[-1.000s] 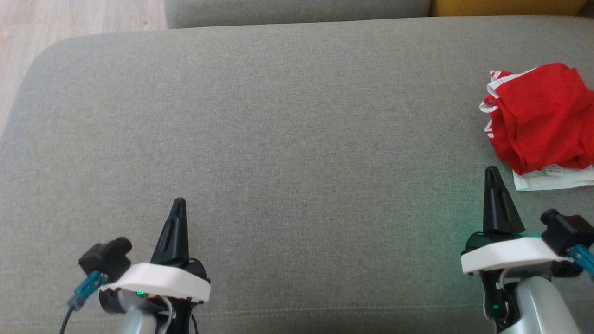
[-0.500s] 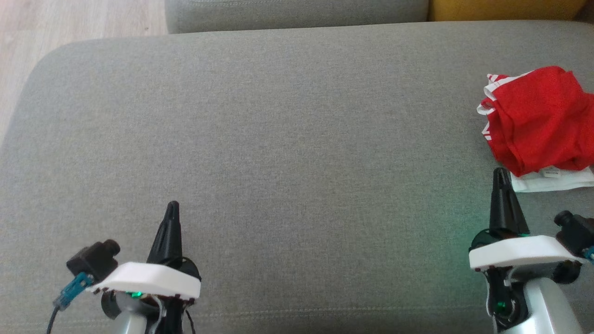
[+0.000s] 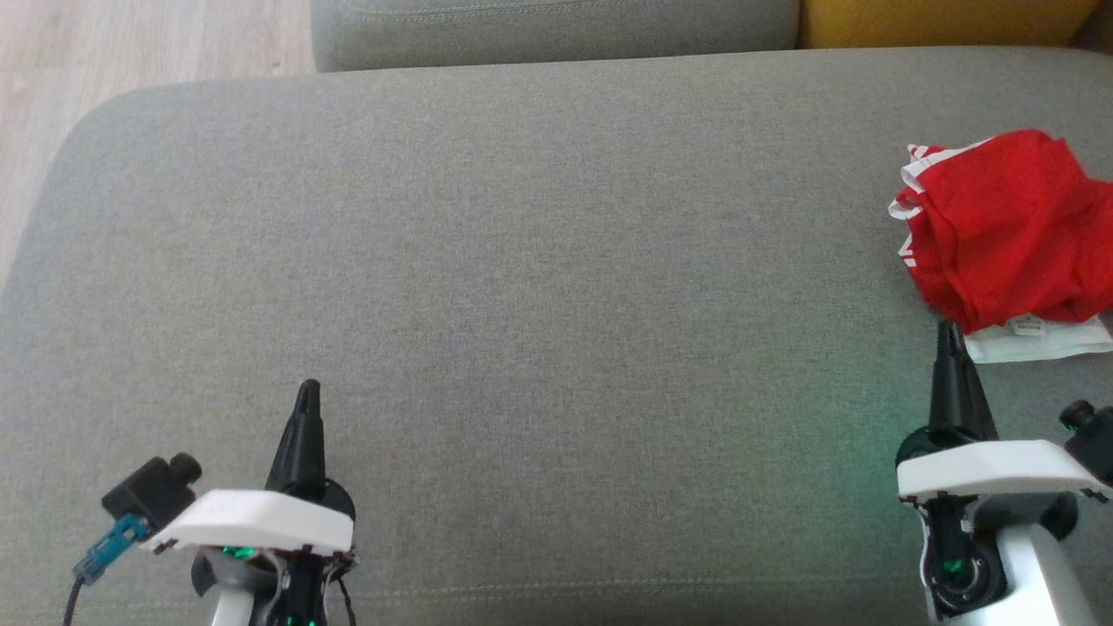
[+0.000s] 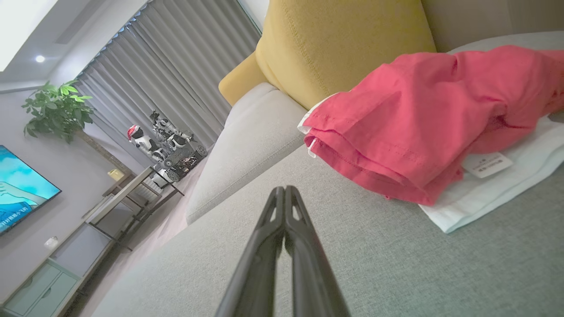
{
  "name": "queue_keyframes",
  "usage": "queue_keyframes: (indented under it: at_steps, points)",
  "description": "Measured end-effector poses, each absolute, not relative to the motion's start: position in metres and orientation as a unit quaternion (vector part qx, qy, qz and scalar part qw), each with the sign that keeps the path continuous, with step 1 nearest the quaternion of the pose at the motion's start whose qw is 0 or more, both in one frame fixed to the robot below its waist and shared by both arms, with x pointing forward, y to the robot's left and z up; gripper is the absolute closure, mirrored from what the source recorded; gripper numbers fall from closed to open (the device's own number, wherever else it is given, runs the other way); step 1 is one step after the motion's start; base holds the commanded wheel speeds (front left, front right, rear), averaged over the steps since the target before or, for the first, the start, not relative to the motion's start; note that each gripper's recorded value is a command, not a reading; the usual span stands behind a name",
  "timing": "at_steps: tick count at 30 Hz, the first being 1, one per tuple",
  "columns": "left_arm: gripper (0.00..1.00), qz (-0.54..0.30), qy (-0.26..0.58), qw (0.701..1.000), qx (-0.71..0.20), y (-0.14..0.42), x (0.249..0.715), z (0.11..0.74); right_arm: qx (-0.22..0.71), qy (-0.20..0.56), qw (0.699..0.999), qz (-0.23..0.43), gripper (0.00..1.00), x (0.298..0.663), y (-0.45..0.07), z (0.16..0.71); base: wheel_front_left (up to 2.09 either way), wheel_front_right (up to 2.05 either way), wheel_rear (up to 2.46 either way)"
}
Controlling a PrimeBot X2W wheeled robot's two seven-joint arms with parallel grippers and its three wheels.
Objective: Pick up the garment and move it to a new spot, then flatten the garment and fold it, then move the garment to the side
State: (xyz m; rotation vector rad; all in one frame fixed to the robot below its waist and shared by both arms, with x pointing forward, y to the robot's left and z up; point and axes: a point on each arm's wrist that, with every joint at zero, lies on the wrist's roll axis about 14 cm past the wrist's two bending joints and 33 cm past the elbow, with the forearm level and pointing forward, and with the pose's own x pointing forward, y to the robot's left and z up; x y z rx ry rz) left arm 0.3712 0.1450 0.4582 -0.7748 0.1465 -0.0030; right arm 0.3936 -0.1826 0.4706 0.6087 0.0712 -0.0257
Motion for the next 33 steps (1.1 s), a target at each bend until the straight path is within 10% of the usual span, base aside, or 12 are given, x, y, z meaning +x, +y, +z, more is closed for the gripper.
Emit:
queue_keyframes:
  at_steps: [33]
  points:
    - [1.0,0.025,0.079,0.851,-0.518,0.162,0.371,0.458,0.478,0.034,0.877,-0.038,1.0,0.389,-0.194,0.475,0.0,0.0,0.0]
